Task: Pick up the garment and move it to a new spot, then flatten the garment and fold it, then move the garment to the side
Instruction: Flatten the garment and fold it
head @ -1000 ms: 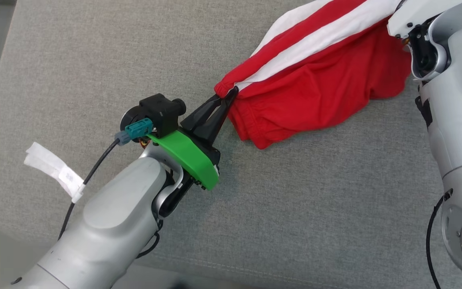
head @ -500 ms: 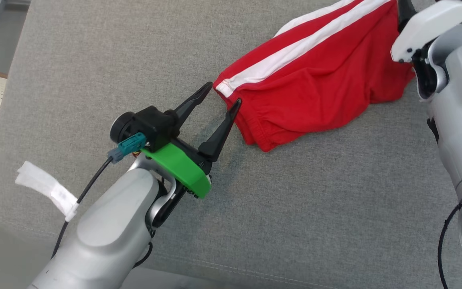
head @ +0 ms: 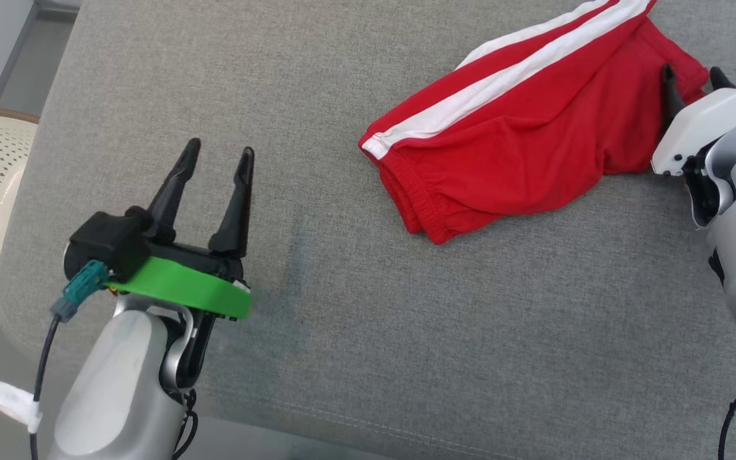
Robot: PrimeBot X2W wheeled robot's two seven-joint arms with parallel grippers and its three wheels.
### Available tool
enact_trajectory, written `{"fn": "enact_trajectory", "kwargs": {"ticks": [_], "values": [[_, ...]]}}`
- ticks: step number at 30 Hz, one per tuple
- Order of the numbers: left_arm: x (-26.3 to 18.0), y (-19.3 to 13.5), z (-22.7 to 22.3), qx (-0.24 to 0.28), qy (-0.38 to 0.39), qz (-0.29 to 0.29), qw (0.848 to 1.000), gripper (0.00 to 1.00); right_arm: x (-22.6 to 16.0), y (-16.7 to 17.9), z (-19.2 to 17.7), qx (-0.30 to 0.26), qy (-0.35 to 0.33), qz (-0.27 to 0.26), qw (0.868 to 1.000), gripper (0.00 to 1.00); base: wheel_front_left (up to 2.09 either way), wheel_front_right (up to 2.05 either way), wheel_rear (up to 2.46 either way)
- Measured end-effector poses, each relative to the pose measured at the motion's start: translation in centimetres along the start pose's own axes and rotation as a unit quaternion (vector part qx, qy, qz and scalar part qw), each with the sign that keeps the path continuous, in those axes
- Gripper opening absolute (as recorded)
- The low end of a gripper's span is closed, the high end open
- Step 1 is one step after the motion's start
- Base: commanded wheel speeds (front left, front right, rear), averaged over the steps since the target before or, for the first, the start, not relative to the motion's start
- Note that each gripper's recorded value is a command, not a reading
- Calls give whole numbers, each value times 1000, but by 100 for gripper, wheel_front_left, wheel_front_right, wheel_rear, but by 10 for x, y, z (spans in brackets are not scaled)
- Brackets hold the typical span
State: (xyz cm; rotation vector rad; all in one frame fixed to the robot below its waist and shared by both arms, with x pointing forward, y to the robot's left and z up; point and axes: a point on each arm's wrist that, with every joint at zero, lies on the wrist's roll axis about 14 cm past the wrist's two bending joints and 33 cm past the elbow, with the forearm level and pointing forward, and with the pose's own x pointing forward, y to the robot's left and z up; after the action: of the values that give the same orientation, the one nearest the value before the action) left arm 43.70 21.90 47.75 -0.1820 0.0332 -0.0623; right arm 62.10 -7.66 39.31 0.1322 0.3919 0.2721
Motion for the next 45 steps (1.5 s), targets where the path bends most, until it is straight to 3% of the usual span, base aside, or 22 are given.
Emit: {"fn": "enact_trajectory", "kwargs": {"ticks": [4, 5, 6, 7, 22, 40, 45], "values": [[-10, 22, 9, 15, -18, 43, 999, 100, -2, 3, -11, -3, 14, 4, 1000, 100, 0, 0, 0], [-12, 26, 9, 14, -20, 52, 998, 100, -3, 5, -13, -4, 17, 6, 1000, 40, 0, 0, 0], [-14, 30, 9, 10, -22, 63, 998, 100, -3, 7, -15, -3, 18, 9, 1000, 8, 0, 0, 0], [-16, 33, 9, 8, -24, 71, 997, 100, -4, 10, -16, 0, 19, 11, 1000, 0, 0, 0, 0], [-29, 15, 6, 11, -24, 58, 998, 100, -41, 2, 2, 57, -44, -1, 997, 0, 0, 0, 0], [-36, -17, 5, 10, -29, 12, 999, 100, -169, -105, -20, 149, -95, -128, 976, 0, 0, 0, 0], [-35, -24, 6, 5, -31, 4, 999, 100, -178, -104, -19, 164, -105, -131, 972, 0, 0, 0, 0]]}}
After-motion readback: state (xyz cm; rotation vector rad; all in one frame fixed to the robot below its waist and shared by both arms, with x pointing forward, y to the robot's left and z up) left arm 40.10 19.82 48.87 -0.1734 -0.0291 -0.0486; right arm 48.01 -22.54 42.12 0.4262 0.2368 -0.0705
